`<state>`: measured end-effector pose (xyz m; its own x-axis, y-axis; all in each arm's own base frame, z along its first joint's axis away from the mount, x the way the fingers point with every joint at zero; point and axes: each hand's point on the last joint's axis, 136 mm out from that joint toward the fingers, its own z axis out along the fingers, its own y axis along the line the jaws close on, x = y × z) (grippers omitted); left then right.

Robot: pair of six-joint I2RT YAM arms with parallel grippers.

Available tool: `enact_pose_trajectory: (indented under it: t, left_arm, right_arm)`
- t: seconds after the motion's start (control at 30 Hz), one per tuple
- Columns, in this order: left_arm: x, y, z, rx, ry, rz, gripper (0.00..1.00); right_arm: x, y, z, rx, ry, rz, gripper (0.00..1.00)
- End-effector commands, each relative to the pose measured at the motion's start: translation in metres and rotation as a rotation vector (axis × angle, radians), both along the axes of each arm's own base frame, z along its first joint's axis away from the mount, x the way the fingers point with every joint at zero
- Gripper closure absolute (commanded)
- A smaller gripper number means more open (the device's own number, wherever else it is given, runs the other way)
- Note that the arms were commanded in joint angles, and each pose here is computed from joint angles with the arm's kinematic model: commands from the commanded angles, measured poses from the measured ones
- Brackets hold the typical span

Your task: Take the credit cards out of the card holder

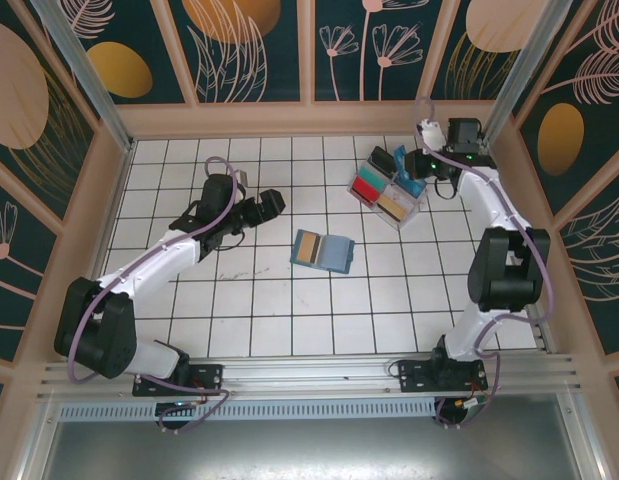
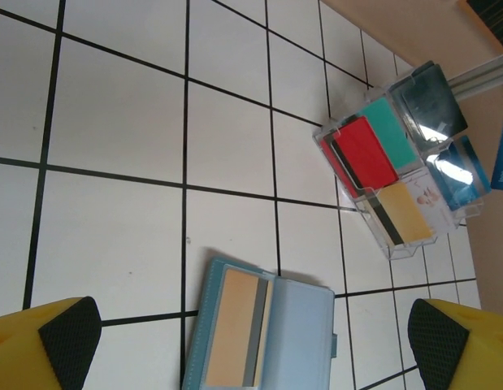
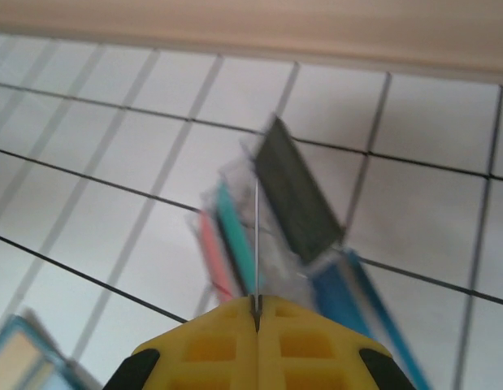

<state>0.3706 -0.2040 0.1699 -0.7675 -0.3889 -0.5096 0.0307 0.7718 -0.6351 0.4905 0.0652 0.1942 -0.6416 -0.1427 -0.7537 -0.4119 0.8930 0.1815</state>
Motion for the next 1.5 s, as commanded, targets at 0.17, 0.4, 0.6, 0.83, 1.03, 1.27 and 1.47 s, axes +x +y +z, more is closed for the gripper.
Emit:
enact_pose_trajectory:
  t: [0.17, 0.4, 0.6, 0.83, 1.03, 1.27, 1.47]
  left_arm:
    - [-0.004, 0.005, 0.002, 0.033, -0.017, -0.012, 0.01]
    - [-0.002, 0.000, 0.001, 0.019, -0.012, -0.028, 0.01]
    - [-0.004, -0.001, -0.002, 0.015, -0.002, -0.038, 0.01]
    - [-0.005, -0.003, -0.004, 0.013, 0.005, -0.049, 0.01]
    - [-0.006, -0.004, -0.007, 0.012, 0.013, -0.059, 0.01]
    - [-0.008, -0.004, -0.010, 0.014, 0.020, -0.062, 0.01]
    - [-0.009, -0.002, -0.012, 0.016, 0.024, -0.054, 0.01]
  right_arm:
    - [0.007, -0.037, -0.002, -0.087, -0.038, 0.127, 1.00]
    - [0.001, -0.038, -0.010, -0.093, -0.019, 0.202, 1.00]
    - [0.002, -0.040, -0.015, -0.080, -0.005, 0.231, 1.00]
    - [-0.001, -0.038, -0.035, -0.103, 0.058, 0.255, 0.95]
    - [0.000, -0.033, -0.041, -0.132, 0.063, 0.257, 0.82]
    - [0.007, -0.035, -0.040, -0.146, 0.058, 0.229, 0.82]
    - [0.009, -0.029, 0.015, -0.094, -0.052, 0.177, 0.78]
